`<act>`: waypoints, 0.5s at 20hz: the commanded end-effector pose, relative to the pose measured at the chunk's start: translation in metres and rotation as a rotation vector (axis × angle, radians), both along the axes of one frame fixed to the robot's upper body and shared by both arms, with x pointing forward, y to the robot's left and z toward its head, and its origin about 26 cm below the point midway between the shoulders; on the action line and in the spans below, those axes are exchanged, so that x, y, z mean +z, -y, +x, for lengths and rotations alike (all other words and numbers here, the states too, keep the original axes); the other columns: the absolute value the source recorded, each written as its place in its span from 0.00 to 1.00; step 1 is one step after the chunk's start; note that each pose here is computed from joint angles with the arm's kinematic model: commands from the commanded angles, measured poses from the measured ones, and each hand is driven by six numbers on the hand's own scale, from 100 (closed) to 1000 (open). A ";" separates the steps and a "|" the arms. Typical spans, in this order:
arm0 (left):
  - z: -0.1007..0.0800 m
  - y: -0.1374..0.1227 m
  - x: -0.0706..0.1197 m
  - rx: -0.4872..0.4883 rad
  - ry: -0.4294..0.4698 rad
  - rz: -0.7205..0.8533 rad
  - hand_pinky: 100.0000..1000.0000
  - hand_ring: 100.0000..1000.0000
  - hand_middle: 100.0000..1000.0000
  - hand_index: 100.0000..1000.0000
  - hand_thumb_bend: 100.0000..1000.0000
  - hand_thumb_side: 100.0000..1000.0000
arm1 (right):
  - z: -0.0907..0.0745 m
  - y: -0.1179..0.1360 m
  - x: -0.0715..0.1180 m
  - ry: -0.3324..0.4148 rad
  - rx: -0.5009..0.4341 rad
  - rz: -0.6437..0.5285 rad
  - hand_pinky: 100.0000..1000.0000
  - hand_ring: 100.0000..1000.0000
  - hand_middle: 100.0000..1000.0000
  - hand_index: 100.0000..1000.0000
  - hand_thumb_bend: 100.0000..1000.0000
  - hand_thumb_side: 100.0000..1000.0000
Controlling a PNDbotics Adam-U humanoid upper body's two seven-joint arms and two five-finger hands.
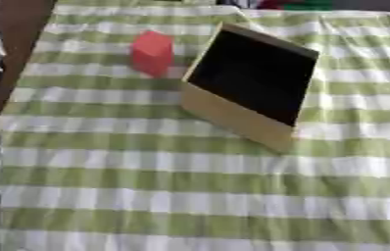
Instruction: Pick up objects on the table and place them in the box.
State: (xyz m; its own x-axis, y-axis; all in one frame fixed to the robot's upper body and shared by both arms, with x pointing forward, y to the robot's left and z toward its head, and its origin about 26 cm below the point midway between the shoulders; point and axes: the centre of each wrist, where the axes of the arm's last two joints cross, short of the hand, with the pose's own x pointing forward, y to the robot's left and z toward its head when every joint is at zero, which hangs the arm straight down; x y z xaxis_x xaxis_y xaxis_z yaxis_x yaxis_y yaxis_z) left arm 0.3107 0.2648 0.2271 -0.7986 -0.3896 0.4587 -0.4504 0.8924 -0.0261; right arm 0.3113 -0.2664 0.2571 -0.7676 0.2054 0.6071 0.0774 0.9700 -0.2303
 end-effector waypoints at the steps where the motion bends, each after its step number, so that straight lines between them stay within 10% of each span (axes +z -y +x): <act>1: -0.003 0.000 0.008 0.000 0.030 0.013 1.00 0.55 0.60 0.84 0.11 0.02 | -0.004 0.002 0.009 0.033 -0.002 -0.016 0.90 0.74 0.66 0.87 0.00 0.44; 10: -0.004 -0.012 0.036 0.095 -0.003 0.234 0.89 0.55 0.61 0.84 0.14 0.00 | -0.005 0.002 0.007 0.021 -0.001 -0.021 0.90 0.74 0.66 0.87 0.00 0.44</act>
